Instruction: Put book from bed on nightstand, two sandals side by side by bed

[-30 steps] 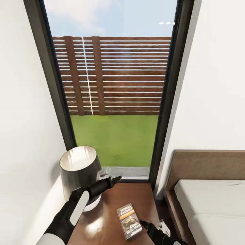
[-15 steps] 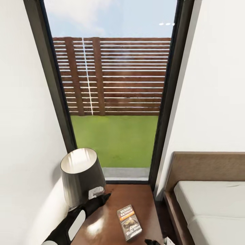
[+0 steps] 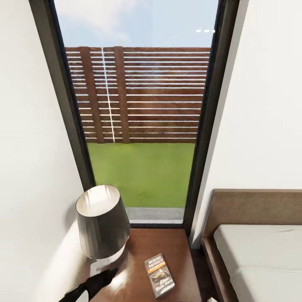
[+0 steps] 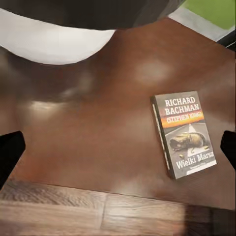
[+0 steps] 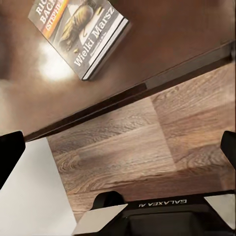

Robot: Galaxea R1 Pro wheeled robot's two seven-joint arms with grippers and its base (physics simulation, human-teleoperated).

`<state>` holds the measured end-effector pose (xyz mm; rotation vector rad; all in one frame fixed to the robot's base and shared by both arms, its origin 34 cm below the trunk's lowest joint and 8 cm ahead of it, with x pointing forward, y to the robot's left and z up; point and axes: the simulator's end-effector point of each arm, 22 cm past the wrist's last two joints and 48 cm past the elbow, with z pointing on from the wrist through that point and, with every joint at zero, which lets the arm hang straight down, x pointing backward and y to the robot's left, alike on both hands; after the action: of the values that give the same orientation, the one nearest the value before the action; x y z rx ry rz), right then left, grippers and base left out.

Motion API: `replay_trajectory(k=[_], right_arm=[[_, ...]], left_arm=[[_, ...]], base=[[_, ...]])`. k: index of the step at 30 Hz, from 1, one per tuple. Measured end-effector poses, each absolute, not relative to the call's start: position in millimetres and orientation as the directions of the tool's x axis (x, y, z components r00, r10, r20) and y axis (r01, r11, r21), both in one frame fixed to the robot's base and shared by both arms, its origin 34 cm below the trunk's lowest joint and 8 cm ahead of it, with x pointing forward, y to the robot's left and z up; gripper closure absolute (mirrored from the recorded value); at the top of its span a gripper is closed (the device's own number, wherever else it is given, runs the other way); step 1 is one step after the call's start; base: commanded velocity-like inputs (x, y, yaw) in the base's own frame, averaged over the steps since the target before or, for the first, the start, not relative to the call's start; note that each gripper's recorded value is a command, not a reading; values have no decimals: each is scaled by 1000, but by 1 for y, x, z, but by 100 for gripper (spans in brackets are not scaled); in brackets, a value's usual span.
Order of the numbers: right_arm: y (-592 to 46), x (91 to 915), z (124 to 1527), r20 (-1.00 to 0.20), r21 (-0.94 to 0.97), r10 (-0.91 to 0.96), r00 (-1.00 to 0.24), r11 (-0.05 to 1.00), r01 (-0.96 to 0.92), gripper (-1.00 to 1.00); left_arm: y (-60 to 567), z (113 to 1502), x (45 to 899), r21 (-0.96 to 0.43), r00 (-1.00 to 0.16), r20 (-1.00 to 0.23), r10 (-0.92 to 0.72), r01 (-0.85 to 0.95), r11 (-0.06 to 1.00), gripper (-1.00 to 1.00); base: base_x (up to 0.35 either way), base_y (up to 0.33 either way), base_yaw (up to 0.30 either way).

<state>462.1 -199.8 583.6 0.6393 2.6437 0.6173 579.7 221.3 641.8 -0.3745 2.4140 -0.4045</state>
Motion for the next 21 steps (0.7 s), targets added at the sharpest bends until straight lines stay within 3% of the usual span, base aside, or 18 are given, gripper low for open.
replay_trajectory(k=[6,21], right_arm=[[-268,459,589,-265,416,504,-822,829,373,-100],[-278,454,607,-266,405,504,-822,832,379,-100]], left_arm=[[246,625,546,-280,-781,-547,-300,-167,945,-100],[266,593,438,-172,-864,-441,-241,-182,968,-100]], base=[[0,0,0],[0,0,0]])
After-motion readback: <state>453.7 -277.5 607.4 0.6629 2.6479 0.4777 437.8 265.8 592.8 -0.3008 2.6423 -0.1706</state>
